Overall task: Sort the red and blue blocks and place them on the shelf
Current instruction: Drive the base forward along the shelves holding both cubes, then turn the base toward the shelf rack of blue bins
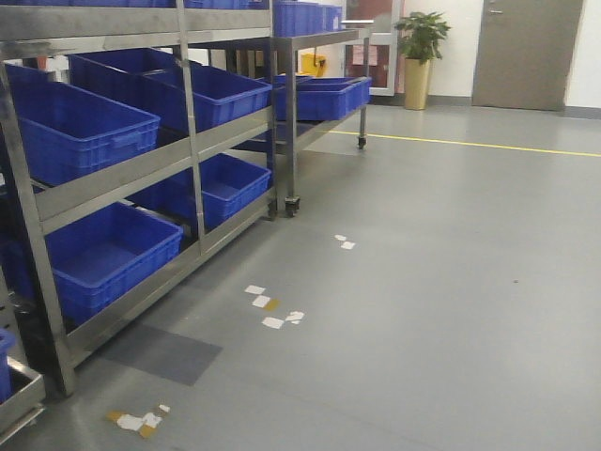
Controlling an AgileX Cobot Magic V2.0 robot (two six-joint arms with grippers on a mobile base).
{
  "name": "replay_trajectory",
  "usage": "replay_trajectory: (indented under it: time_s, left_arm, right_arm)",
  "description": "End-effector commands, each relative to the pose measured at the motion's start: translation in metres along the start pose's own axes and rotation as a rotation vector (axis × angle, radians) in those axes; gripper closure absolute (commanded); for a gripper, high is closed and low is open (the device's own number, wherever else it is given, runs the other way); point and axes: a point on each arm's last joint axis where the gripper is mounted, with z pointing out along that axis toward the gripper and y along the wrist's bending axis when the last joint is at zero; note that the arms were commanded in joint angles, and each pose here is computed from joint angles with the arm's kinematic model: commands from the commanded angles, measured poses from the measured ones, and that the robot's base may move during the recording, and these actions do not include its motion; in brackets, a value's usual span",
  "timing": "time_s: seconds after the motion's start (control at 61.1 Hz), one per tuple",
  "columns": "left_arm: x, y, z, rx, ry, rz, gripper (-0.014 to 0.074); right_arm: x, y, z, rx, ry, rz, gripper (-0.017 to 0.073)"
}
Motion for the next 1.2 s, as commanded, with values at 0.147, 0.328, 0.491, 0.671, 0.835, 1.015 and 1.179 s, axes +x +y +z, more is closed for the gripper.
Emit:
replay_trajectory:
  time_s: [0.147,0.328,0.491,0.671,0.835,1.015,1.179]
  left_arm:
    - [-0.0153,-0.0027,-0.0034,0.024,-0.099,-0.004,0.047]
    - [-0.0153,-0.0027,-0.0034,0.024,-0.099,-0.004,0.047]
    - [-0.0153,-0.0027,-0.0034,0.024,-0.099,-0.004,0.047]
    - [-0.0153,-0.0027,-0.0034,0.024,-0.099,-0.004,0.047]
    - [-0.0153,-0.0027,-0.0034,0.024,-0.099,-0.004,0.047]
    - [-0.0153,-0.0027,-0.0034,0.024,-0.099,-0.004,0.047]
    - [-0.0153,-0.0027,-0.0034,0.024,-0.099,-0.004,0.047]
  right_arm:
    - [-0.0173,0.0028,-0.0032,-0.016,-0.118,-0.013,0.0503]
    - [-0.0173,0.0028,-0.0032,-0.016,-0.118,-0.013,0.0503]
    - [-0.0173,0.0028,-0.0032,-0.016,-0.118,-0.013,0.0503]
    - [-0.0173,0.0028,-0.0032,-0.016,-0.118,-0.013,0.0503]
    - [-0.0173,0.0028,-0.0032,-0.016,-0.118,-0.013,0.0503]
    - [-0.0173,0.0028,-0.0032,-0.016,-0.118,-0.013,0.0503]
    - [-0.0173,0.0028,-0.0032,-0.016,-0.118,-0.013,0.0503]
